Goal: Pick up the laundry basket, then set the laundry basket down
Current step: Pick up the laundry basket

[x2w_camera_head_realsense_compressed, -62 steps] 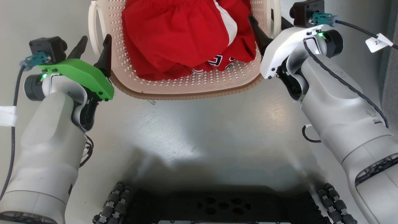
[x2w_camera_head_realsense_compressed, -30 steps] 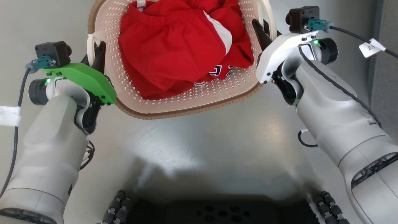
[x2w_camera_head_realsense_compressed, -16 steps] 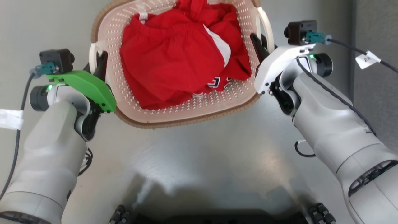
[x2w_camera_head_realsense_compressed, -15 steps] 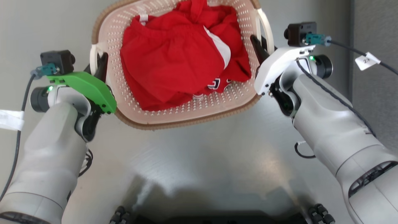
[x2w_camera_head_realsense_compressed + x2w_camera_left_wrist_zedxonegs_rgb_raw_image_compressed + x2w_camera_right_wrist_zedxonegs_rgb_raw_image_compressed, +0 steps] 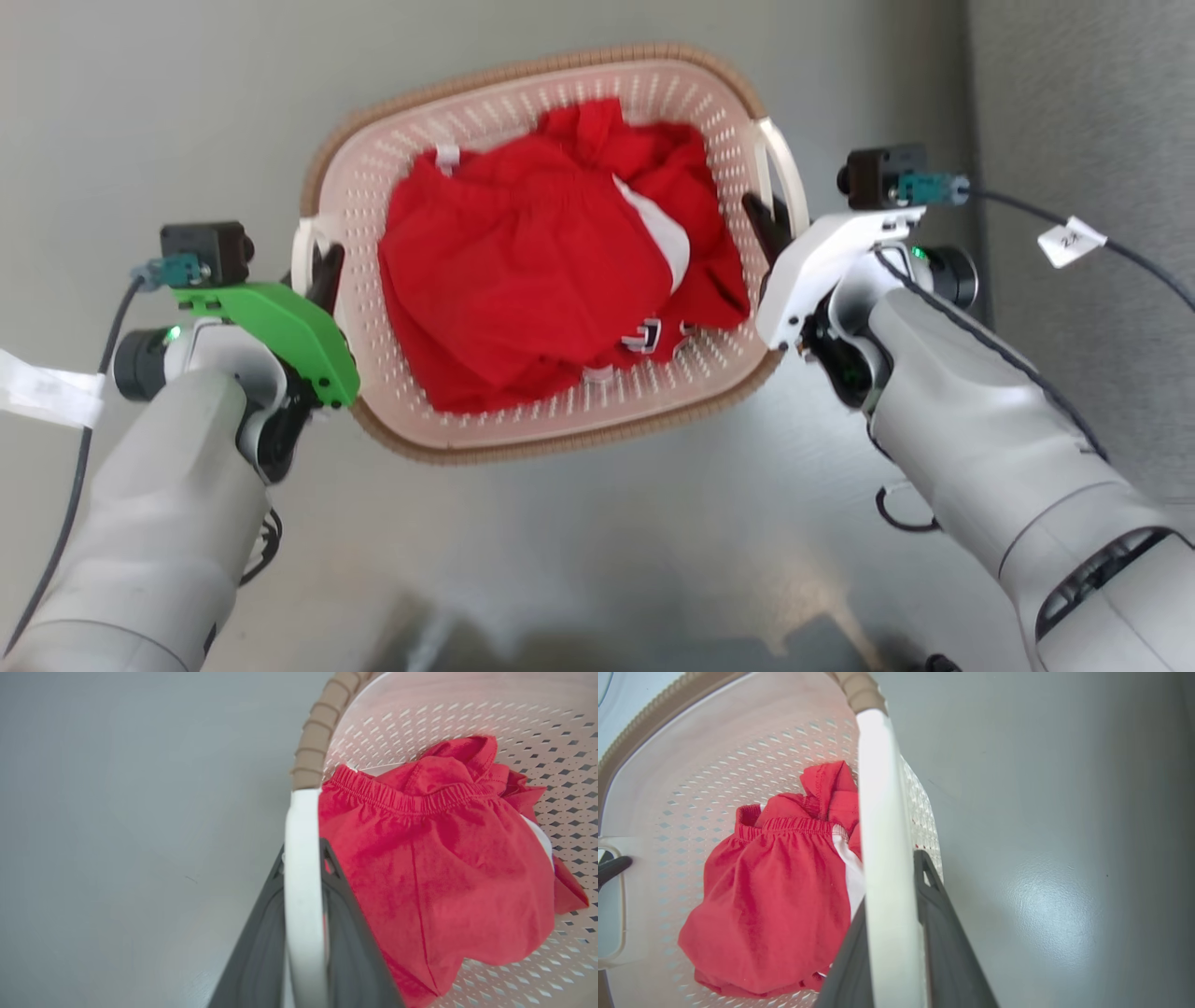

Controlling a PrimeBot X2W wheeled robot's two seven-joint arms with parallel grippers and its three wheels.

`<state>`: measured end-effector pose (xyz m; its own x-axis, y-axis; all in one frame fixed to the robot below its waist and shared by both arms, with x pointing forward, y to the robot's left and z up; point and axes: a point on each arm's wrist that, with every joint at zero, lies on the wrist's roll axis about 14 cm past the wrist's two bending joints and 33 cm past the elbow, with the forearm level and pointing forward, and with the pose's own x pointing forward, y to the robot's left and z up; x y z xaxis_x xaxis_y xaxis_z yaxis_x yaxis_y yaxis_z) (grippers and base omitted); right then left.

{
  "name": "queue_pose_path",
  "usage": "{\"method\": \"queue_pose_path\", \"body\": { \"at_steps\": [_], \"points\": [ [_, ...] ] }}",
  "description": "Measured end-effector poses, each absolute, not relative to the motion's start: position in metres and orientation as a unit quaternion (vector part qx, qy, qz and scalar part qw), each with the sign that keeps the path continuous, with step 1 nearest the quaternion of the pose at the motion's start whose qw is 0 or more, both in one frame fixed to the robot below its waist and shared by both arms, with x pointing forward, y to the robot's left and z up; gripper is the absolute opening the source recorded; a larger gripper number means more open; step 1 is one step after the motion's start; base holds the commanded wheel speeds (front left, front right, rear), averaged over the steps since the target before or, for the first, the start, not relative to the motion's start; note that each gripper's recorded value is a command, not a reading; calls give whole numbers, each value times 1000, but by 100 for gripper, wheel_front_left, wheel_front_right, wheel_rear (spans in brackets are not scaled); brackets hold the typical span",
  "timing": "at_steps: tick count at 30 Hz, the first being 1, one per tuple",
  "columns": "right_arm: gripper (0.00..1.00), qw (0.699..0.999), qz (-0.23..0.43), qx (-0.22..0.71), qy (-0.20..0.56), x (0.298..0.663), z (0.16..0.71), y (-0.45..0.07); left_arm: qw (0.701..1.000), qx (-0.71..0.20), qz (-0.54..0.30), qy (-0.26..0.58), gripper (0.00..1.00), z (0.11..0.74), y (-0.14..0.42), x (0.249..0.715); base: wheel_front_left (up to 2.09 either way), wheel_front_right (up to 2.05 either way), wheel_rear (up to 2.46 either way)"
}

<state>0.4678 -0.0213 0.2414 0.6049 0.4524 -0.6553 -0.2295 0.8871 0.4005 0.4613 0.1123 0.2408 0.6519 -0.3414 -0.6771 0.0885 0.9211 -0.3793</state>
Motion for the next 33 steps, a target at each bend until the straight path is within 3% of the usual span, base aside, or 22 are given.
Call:
{"method": "queue_pose_path", "body": {
  "at_steps": [33],
  "points": [
    [0, 881, 152, 151, 421, 396, 317, -49, 876, -155, -165, 426, 0, 315, 83, 399, 0, 0, 0]
  ]
}}
